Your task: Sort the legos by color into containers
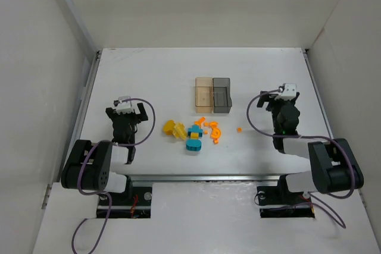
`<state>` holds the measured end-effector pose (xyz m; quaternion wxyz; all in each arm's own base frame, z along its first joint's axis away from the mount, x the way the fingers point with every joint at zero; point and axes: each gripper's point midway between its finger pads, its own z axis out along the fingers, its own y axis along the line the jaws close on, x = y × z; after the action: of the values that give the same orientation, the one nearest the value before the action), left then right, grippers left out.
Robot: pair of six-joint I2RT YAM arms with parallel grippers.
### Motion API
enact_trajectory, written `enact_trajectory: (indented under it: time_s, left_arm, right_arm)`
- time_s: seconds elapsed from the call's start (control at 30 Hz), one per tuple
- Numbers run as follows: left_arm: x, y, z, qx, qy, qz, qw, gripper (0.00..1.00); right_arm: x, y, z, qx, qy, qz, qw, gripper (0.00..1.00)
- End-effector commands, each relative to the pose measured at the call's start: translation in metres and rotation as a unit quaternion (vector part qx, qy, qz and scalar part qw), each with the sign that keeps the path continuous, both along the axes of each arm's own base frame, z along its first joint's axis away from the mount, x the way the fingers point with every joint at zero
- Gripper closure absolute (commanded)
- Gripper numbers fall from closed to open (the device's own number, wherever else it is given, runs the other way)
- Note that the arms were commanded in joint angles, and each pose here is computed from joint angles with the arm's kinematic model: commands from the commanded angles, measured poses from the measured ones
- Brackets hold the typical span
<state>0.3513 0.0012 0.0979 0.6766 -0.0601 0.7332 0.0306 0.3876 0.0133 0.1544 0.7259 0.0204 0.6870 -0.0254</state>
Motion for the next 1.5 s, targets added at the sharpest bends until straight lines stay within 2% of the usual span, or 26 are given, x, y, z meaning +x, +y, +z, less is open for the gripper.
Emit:
enact_trajectory:
  time_s: [0.0,0.03,0.1,0.13,0.17,0.2,0.27,0.33,0.4,0.43,0.5,0.53,0.57,0.6,0.63,0.73,0.77,0.8,0.87,0.93,0.97,1.0,1.03,1.13,1.27,1.47]
  left_arm:
    - [0.005,-0.001,0.066,-0.015,-0.133,0.002,0.991,0.00]
    - [0.005,-0.001,0.066,-0.015,-0.133,0.002,0.991,0.00]
    - [0.005,-0.001,0.064,-0.015,-0.129,0.002,0.992,0.00]
    - [0.005,-0.001,0.064,-0.015,-0.129,0.002,0.992,0.00]
    - [0.006,-0.002,0.061,-0.014,-0.122,-0.002,0.992,0.00]
    - [0.008,-0.007,0.064,-0.003,-0.125,-0.016,0.992,0.00]
    - [-0.001,-0.014,0.071,0.014,-0.147,-0.043,0.988,0.00]
    - [-0.016,-0.022,0.088,0.031,-0.184,-0.071,0.980,0.00]
    - [-0.026,-0.035,0.084,0.057,-0.174,-0.113,0.977,0.00]
    - [-0.021,-0.054,0.096,0.113,-0.152,-0.172,0.967,0.00]
    - [-0.021,-0.090,0.114,0.246,-0.128,-0.289,0.916,0.00]
    - [-0.027,-0.109,0.128,0.279,-0.135,-0.344,0.886,0.00]
    - [-0.028,-0.108,0.149,0.287,-0.140,-0.338,0.885,0.00]
    - [-0.024,-0.108,0.182,0.265,-0.146,-0.321,0.898,0.00]
    - [-0.016,-0.090,0.197,0.259,-0.137,-0.262,0.919,0.00]
    - [-0.008,-0.084,0.222,0.262,-0.104,-0.226,0.932,0.00]
    - [-0.005,-0.079,0.220,0.263,-0.082,-0.213,0.937,0.00]
    - [0.000,-0.083,0.211,0.260,-0.051,-0.220,0.939,0.00]
    - [-0.003,-0.094,0.200,0.244,0.000,-0.240,0.940,0.00]
    - [-0.003,-0.099,0.186,0.185,0.034,-0.230,0.955,0.00]
    - [-0.004,-0.101,0.181,0.166,0.040,-0.228,0.959,0.00]
    - [-0.007,-0.098,0.176,0.147,0.047,-0.213,0.965,0.00]
    - [-0.009,-0.095,0.171,0.108,0.048,-0.192,0.974,0.00]
    - [-0.014,-0.092,0.164,0.080,0.051,-0.174,0.980,0.00]
    - [-0.020,-0.093,0.149,0.087,0.060,-0.180,0.978,0.00]
    - [-0.025,-0.092,0.152,0.088,0.039,-0.179,0.979,0.00]
  right_arm:
    - [0.013,0.007,0.032,-0.002,0.023,0.002,1.000,0.00]
    - [0.024,0.012,0.082,-0.006,-0.012,0.006,1.000,0.00]
    - [0.025,0.017,0.102,-0.063,0.010,0.008,0.998,0.00]
    - [0.023,0.034,0.150,-0.079,-0.033,0.021,0.996,0.00]
    - [0.020,0.038,0.169,-0.133,-0.045,0.019,0.990,0.00]
    - [0.015,0.042,0.188,-0.154,-0.060,0.014,0.986,0.00]
    - [0.002,0.046,0.241,-0.166,-0.101,-0.027,0.980,0.00]
    - [-0.010,0.031,0.268,-0.182,-0.105,-0.091,0.973,0.00]
    - [-0.020,0.032,0.298,-0.176,-0.113,-0.120,0.971,0.00]
    - [-0.023,0.032,0.292,-0.179,-0.083,-0.140,0.970,0.00]
    - [-0.028,0.036,0.306,-0.192,-0.066,-0.143,0.969,0.00]
    - [-0.026,0.042,0.301,-0.203,-0.048,-0.137,0.968,0.00]
    - [-0.029,0.044,0.293,-0.218,-0.023,-0.136,0.966,0.00]
    - [-0.029,0.059,0.283,-0.224,-0.016,-0.121,0.967,0.00]
    - [-0.030,0.066,0.276,-0.222,-0.011,-0.114,0.968,0.00]
    - [-0.035,0.101,0.240,-0.214,0.037,-0.038,0.975,0.00]
    - [-0.037,0.115,0.227,-0.143,0.056,-0.005,0.988,0.00]
    - [-0.046,0.135,0.196,-0.141,0.116,0.069,0.981,0.00]
    - [-0.053,0.143,0.165,-0.046,0.170,0.097,0.980,0.01]
    - [-0.067,0.158,0.123,-0.017,0.230,0.149,0.962,0.12]
    - [-0.073,0.159,0.093,-0.009,0.264,0.155,0.952,0.21]
    - [-0.079,0.165,0.074,0.013,0.296,0.160,0.942,0.24]
    - [-0.090,0.171,0.047,0.027,0.342,0.167,0.924,0.34]
    - [-0.100,0.171,0.012,0.042,0.385,0.157,0.908,0.36]
    - [-0.096,0.159,-0.031,0.053,0.442,0.139,0.885,0.36]
    - [-0.093,0.158,-0.081,0.004,0.504,0.128,0.854,0.38]
